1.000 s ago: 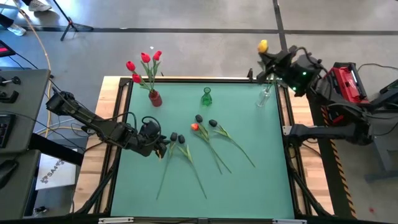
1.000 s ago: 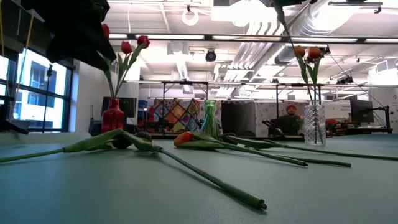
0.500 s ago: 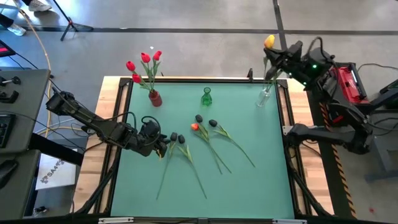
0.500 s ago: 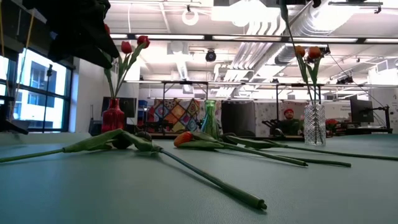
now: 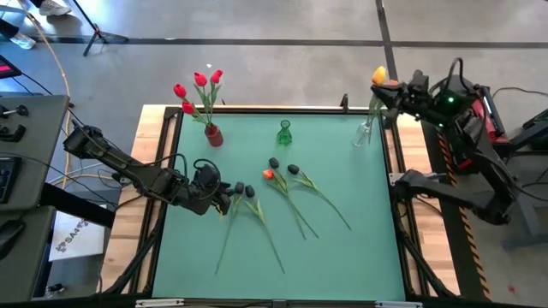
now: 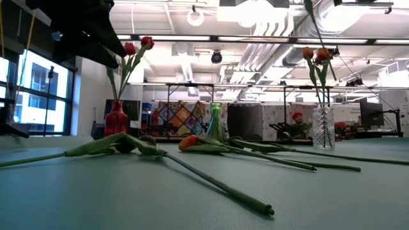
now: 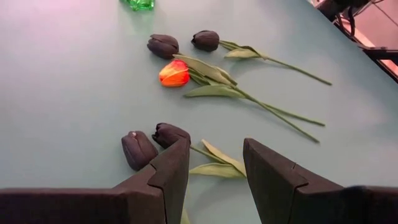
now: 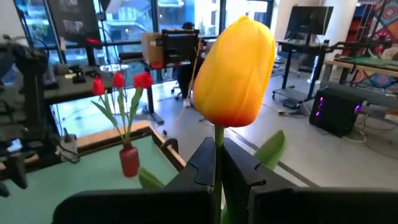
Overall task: Sort flowers into vase by color
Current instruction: Put the orange tulip into the transparent vase
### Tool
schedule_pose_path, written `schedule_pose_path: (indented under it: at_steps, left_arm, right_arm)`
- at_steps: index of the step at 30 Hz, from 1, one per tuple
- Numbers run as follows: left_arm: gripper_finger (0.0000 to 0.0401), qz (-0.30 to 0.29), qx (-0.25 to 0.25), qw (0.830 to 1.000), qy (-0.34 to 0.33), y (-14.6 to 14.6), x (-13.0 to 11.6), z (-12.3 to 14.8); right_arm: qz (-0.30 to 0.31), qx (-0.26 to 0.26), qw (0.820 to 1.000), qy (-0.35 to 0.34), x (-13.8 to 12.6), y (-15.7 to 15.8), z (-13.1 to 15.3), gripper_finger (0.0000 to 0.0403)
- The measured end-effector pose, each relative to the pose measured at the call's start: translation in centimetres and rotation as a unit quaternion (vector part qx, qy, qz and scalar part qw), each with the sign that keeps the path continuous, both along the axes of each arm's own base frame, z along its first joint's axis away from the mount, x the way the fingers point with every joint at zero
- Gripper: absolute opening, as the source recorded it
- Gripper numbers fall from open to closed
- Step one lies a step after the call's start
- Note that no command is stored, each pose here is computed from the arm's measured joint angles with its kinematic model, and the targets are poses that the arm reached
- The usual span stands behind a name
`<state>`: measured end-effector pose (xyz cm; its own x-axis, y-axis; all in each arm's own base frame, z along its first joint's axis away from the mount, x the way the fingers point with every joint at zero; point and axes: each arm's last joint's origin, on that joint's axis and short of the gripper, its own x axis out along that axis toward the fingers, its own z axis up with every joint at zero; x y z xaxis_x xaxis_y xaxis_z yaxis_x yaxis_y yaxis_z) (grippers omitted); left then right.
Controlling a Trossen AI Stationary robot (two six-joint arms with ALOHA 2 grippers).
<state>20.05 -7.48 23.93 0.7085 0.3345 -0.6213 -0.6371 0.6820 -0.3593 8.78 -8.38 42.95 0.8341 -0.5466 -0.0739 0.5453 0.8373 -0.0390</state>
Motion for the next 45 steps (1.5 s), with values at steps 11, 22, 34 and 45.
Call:
schedule_pose_path:
  at_steps: [11, 22, 34, 45]
  left_arm:
    - [0.0140, -0.002, 0.011, 1.000, -0.005, 0.0, 0.1, 0.1]
    - [0.0140, -0.020, -0.016, 0.999, -0.019, -0.4, 0.4, 0.3]
    - [0.0140, -0.023, -0.015, 0.999, -0.019, -0.5, 0.3, 0.3]
    - [0.0140, -0.021, -0.019, 0.999, -0.020, -0.5, 0.3, 0.3]
  right_arm:
    - [-0.114, -0.040, 0.988, -0.093, -1.3, 0.4, -4.3, 0.0000]
    - [-0.243, -0.096, 0.964, -0.058, -0.7, -1.3, -7.4, 0.0000]
    - [-0.258, -0.129, 0.955, -0.073, -0.8, -1.3, -6.7, 0.0000]
    - [-0.256, -0.089, 0.962, -0.039, 0.0, -2.1, -7.8, 0.0000]
